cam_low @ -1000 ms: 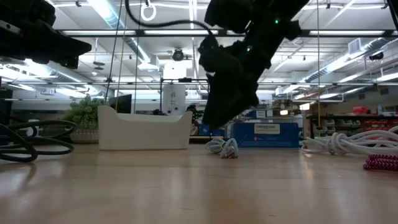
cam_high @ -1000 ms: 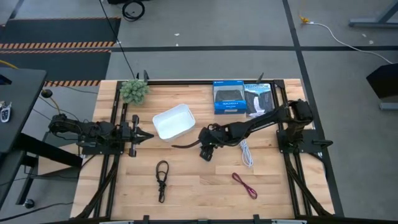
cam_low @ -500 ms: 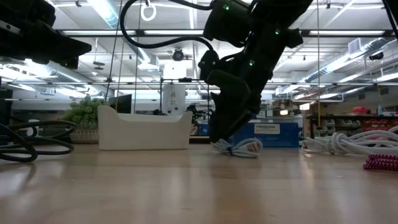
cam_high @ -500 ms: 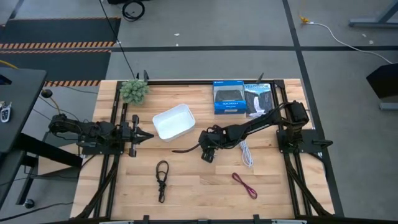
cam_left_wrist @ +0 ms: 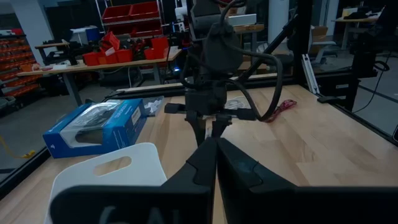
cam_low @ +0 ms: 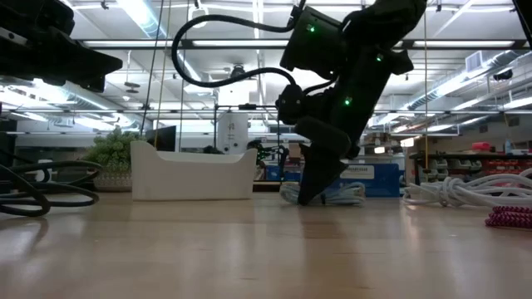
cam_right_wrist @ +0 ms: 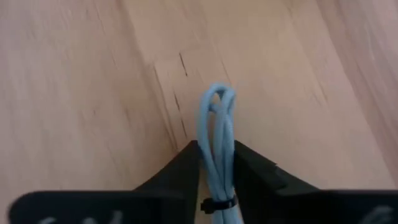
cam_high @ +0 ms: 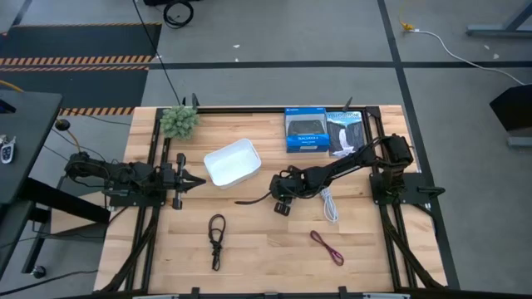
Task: Pick and place USB-C Cables
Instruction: Put the blue charger cable into the white bin
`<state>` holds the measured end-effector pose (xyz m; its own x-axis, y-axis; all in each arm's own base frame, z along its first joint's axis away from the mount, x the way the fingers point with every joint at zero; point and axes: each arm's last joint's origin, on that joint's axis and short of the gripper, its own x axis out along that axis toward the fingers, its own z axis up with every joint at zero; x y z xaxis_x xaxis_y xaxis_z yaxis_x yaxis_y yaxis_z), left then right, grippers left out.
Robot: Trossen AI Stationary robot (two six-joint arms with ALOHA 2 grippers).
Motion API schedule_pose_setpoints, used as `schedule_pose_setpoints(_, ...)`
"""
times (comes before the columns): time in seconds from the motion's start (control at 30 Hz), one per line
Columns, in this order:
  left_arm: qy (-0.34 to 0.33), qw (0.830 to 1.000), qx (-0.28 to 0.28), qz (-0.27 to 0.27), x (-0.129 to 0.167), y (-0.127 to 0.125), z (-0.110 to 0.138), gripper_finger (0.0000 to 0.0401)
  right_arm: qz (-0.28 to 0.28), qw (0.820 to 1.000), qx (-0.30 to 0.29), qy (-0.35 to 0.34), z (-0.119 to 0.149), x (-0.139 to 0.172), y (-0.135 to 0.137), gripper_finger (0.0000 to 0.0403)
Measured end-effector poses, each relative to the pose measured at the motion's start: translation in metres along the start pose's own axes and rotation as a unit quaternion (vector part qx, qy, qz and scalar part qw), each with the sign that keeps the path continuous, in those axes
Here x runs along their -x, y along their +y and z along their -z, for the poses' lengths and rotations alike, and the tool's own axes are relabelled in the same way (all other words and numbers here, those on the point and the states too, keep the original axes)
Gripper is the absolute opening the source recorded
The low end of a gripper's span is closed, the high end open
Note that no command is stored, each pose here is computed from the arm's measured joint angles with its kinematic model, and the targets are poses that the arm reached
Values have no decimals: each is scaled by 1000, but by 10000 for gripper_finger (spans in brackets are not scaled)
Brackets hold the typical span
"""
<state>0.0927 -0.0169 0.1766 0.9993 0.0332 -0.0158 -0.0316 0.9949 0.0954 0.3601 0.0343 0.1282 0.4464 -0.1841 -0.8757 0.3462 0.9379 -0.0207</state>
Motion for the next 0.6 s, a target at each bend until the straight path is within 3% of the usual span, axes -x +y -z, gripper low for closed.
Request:
schedule_pose_setpoints(0.23, 0, 1000, 0, 0, 0, 0, 0, 21, -5, 1000, 8, -5, -1, 0, 0, 22)
schedule_pose_setpoints(0.4, 0, 1000, 0, 0, 0, 0, 0, 21, -33, 999, 7, 5, -5, 2, 0, 23)
schedule_pose_setpoints(0.6, 0, 1000, 0, 0, 0, 0, 0, 20, -73, 996, 53, -19, -30, 13, 5, 33)
